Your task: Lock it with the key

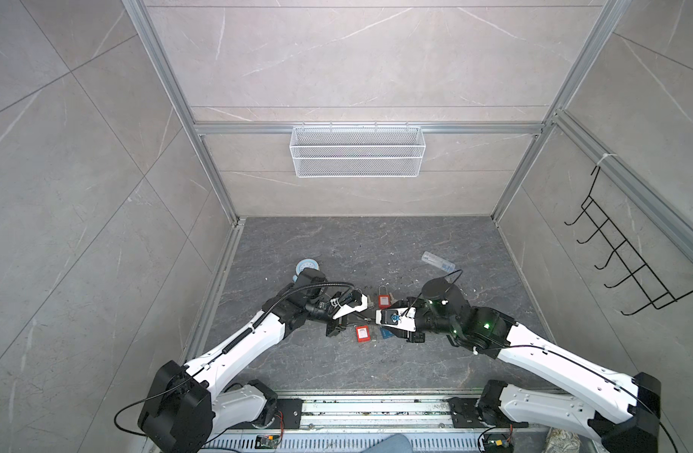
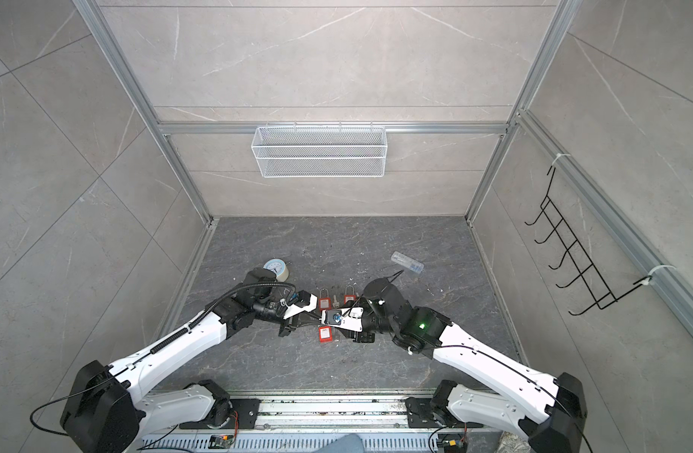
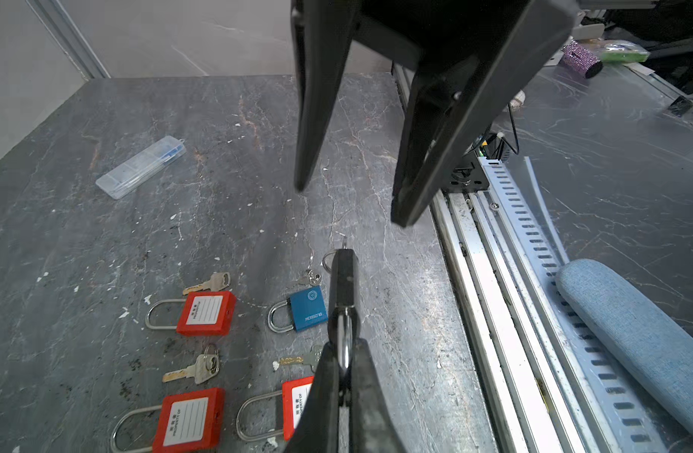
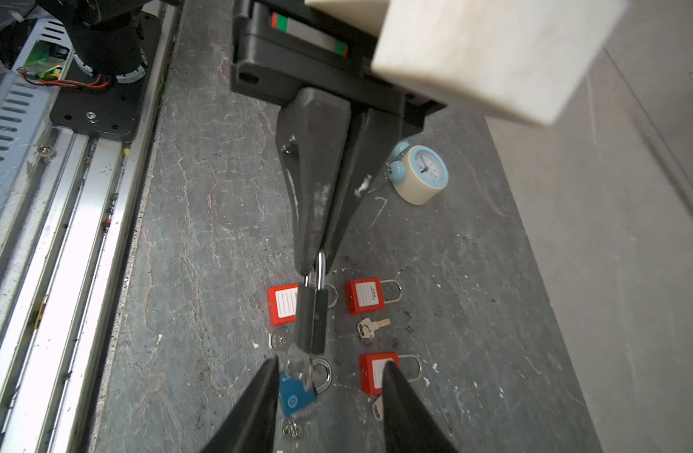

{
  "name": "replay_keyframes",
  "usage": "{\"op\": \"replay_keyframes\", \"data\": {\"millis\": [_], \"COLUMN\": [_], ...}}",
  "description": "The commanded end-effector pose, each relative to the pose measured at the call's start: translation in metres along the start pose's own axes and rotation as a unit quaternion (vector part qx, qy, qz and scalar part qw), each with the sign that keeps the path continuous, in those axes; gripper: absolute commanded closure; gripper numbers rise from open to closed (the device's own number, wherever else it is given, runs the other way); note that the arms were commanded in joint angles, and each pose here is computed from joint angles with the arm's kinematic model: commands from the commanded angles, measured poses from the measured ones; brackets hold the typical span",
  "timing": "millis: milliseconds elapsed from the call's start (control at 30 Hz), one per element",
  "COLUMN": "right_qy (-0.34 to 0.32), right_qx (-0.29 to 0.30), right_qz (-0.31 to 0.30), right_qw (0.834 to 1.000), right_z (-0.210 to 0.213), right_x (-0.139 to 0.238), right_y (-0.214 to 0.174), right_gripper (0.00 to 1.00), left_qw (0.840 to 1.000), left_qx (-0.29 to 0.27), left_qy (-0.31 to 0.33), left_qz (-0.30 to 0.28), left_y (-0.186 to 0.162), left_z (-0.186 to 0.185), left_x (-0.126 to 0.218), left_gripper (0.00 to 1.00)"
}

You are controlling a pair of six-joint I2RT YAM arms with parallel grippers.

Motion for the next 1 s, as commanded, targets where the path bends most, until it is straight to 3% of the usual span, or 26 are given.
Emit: {"op": "replay_keyframes", "data": {"millis": [0,167,500,800,967], "right_qy": [0.002,0.038,0.048,0.051,0.06], "right_qx": [-0.026,-0.046,-0.054,-0.057,-0.058], "right_qz": [0.035,0.044,0.039,0.043,0.049], "right_qw": [0.999,0.997,0.997,0.996,0.995], "right_z": [0.007,0.014,0.009,0.009,0.012], "right_x": [0.01,-0.002,-0.025,-0.035,-0.036], "right_y": [-0.014,-0.015,-0.011,-0.014,-0.016], "right_gripper": [0.56,0.66,0.81,0.84,0.98], "left_qw": [0.999,0.999,0.999,0.999,0.999], "left_qx": [-0.029,-0.029,-0.03,-0.031,-0.03], "left_qy": [-0.008,-0.011,-0.012,-0.015,-0.015], "left_qz": [-0.015,-0.018,-0.023,-0.026,-0.02], "left_y": [0.017,0.018,0.019,0.019,0.018], "left_z": [-0.004,-0.005,-0.007,-0.008,-0.008], "left_x": [0.008,0.008,0.009,0.009,0.009], "left_gripper": [1.0,1.0,1.0,1.0,1.0]}}
Point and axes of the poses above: each gripper's point midway between its finger pads, its own x axis back along the fingers, its own z axis along the line the jaws close on, y = z × x, the point moved 2 cm from there along x, back along the fingers, and after that the axes turned 2 degrees about -x, right-handed, at the moved point
